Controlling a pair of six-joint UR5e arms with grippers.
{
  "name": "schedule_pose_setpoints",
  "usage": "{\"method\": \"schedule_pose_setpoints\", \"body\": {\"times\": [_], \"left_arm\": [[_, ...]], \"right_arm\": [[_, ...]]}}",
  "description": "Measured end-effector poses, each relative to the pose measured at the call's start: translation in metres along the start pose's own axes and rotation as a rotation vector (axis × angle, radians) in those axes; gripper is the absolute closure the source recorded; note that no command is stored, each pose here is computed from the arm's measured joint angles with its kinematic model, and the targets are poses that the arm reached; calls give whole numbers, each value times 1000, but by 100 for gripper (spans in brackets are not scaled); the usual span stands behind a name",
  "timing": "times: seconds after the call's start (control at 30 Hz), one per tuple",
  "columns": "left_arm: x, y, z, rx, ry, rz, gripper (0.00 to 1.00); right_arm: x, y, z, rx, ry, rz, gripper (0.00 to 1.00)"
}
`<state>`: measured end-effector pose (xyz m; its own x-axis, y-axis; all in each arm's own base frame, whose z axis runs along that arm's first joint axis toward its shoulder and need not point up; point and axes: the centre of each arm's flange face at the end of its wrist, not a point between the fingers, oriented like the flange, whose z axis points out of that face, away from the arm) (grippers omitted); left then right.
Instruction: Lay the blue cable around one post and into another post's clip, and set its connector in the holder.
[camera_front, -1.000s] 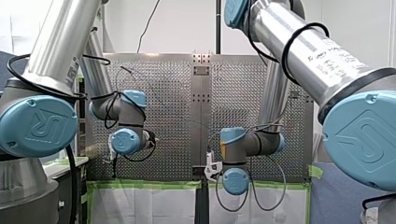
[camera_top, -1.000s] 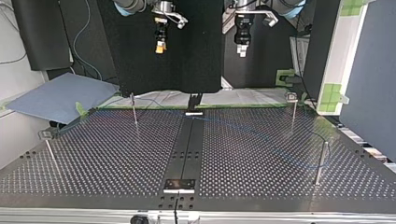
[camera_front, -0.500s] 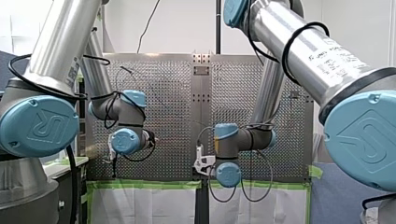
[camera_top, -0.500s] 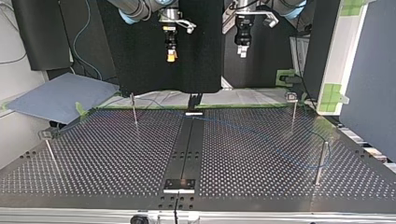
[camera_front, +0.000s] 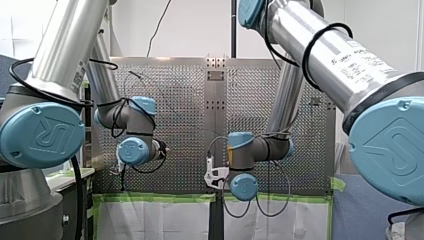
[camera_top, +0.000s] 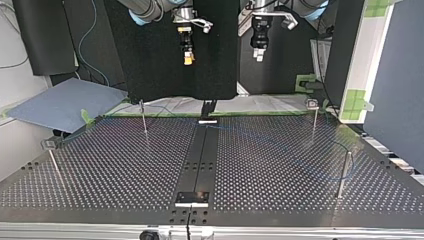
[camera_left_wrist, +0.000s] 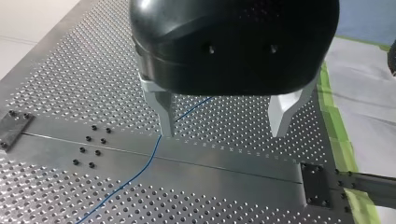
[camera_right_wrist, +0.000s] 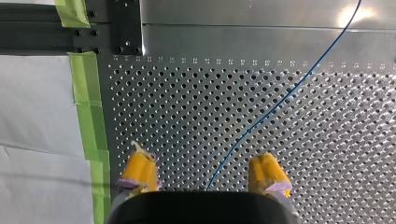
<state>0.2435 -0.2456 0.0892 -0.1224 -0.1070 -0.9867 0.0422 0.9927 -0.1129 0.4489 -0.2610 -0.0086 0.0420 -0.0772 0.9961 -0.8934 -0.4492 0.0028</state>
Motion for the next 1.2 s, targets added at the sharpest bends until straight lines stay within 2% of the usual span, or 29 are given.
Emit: {"method": "schedule_pose_setpoints", "body": {"times": [0.33, 1.2], "left_arm": [[1, 1, -2, -2, 13, 19, 0], [1, 1, -2, -2, 14, 20, 0]], "right_arm": [[0, -2, -2, -8, 1, 3, 0], [0, -2, -3, -8, 1, 3, 0]]}}
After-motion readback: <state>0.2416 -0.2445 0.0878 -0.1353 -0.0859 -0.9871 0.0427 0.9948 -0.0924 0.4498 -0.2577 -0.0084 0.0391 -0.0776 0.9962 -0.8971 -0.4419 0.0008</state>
